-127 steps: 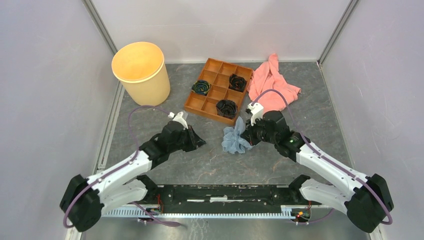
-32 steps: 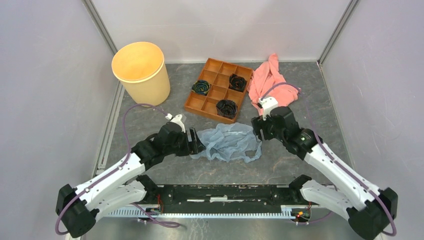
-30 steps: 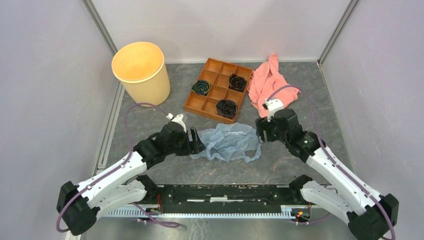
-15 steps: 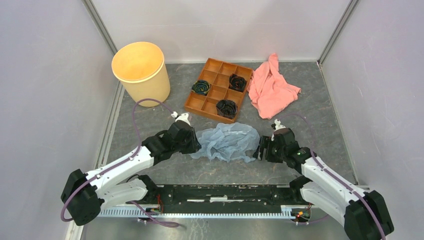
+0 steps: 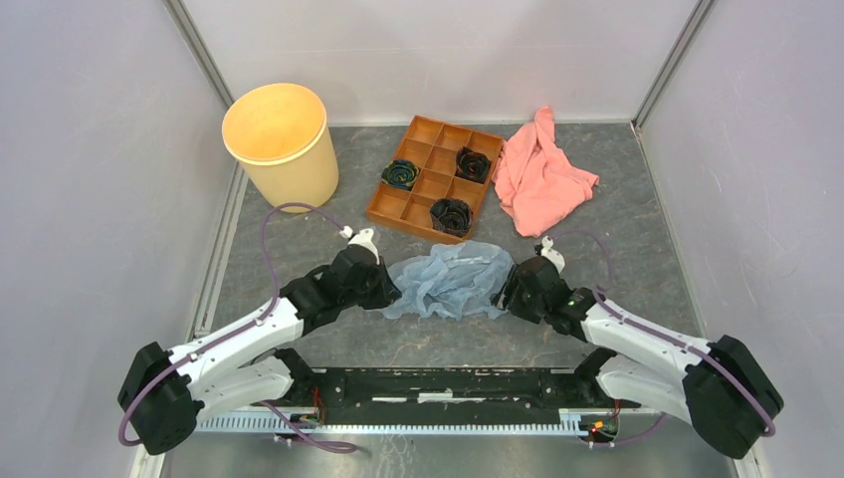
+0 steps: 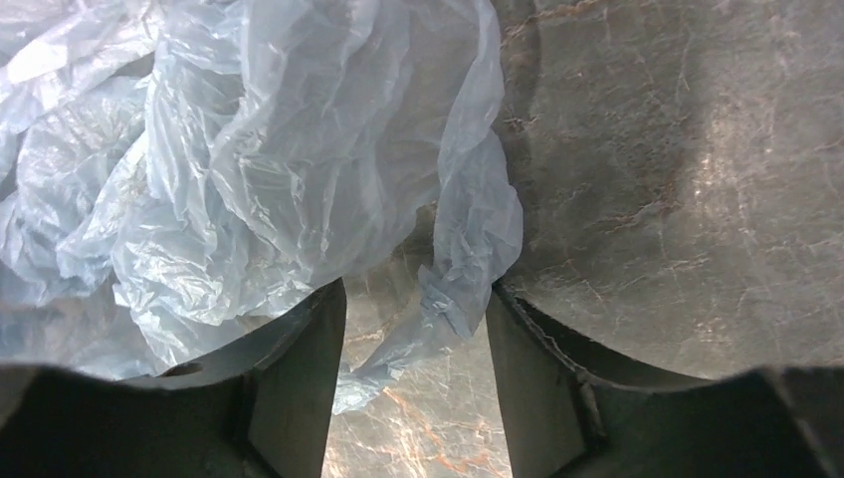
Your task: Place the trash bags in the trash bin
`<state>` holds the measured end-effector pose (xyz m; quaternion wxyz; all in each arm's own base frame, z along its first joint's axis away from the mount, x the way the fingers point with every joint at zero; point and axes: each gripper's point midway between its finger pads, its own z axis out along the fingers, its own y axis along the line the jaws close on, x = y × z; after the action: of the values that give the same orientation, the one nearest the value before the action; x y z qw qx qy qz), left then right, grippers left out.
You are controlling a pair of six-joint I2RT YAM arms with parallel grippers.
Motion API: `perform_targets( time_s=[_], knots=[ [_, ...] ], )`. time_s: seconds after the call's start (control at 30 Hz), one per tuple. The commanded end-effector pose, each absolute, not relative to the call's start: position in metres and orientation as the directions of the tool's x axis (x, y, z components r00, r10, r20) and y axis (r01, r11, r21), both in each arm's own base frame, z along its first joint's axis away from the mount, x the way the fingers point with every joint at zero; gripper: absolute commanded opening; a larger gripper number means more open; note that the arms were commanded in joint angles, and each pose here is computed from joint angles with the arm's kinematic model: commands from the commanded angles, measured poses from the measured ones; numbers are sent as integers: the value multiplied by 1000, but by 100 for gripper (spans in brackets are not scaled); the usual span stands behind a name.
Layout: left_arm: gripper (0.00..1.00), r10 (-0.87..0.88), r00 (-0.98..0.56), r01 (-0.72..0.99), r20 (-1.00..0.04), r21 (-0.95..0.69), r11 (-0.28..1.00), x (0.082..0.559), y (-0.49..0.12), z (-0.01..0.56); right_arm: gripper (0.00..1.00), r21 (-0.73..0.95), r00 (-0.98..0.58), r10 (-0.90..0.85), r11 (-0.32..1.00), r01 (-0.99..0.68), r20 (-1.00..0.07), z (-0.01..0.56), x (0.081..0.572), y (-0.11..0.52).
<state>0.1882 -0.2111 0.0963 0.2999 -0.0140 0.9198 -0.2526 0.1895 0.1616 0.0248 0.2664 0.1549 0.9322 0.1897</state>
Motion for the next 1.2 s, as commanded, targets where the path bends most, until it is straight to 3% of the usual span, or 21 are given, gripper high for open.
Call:
perform_targets(
  time_s=[0.0,0.1,0.17,0.27,0.4,0.53,0.6,0.67,0.77,0.8,0.87,0.97,1.03,1.1,1.17],
  knots=[
    [11,-238,-807,135,-541,-561,816,189,-225,109,56,251,-741,460,888,386,-489,-6,183,124],
    [7,-247,-804,133,-541,-568,812,188,-223,111,16,140,-727,427,896,422,-538,-16,187,106],
    [4,-260,-796,130,-546,-574,809,188,-221,118,0,59,-729,357,914,401,-583,-6,196,97],
    [2,-287,-778,131,-560,-590,797,190,-220,139,0,-27,-692,199,953,301,-694,43,223,92],
    [2,-325,-690,162,-647,-576,801,217,-222,200,0,-84,-512,-146,986,-142,-846,134,267,133],
    [2,-228,-562,310,-795,-458,833,273,-241,323,0,-211,-302,-253,964,-164,-919,292,299,136],
    [2,-238,-430,417,-871,-426,803,282,-245,431,0,-134,-123,-165,964,-229,-979,405,294,146],
    [2,-331,-286,556,-899,-437,707,260,-242,530,0,-65,99,-29,922,-382,-995,506,262,154],
    [2,-499,-143,694,-855,-446,566,215,-221,598,1,-23,285,161,835,-549,-945,562,216,159],
    [2,-536,-128,692,-834,-462,555,209,-213,594,0,-28,316,198,808,-589,-928,558,207,163],
    [2,-525,-198,575,-828,-532,622,230,-210,512,0,11,264,221,785,-619,-939,509,211,174],
    [2,-449,-428,287,-784,-589,755,246,-202,346,0,35,7,50,779,-626,-999,364,236,201],
    [2,-401,-584,156,-706,-582,798,231,-197,245,1,67,-177,-66,754,-654,-982,261,232,211],
    [2,-411,-671,100,-617,-625,774,208,-196,189,0,151,-311,-96,717,-681,-946,193,211,215],
    [2,-455,-691,93,-562,-693,715,193,-196,180,0,207,-331,-78,642,-738,-940,180,190,224]
  ],
)
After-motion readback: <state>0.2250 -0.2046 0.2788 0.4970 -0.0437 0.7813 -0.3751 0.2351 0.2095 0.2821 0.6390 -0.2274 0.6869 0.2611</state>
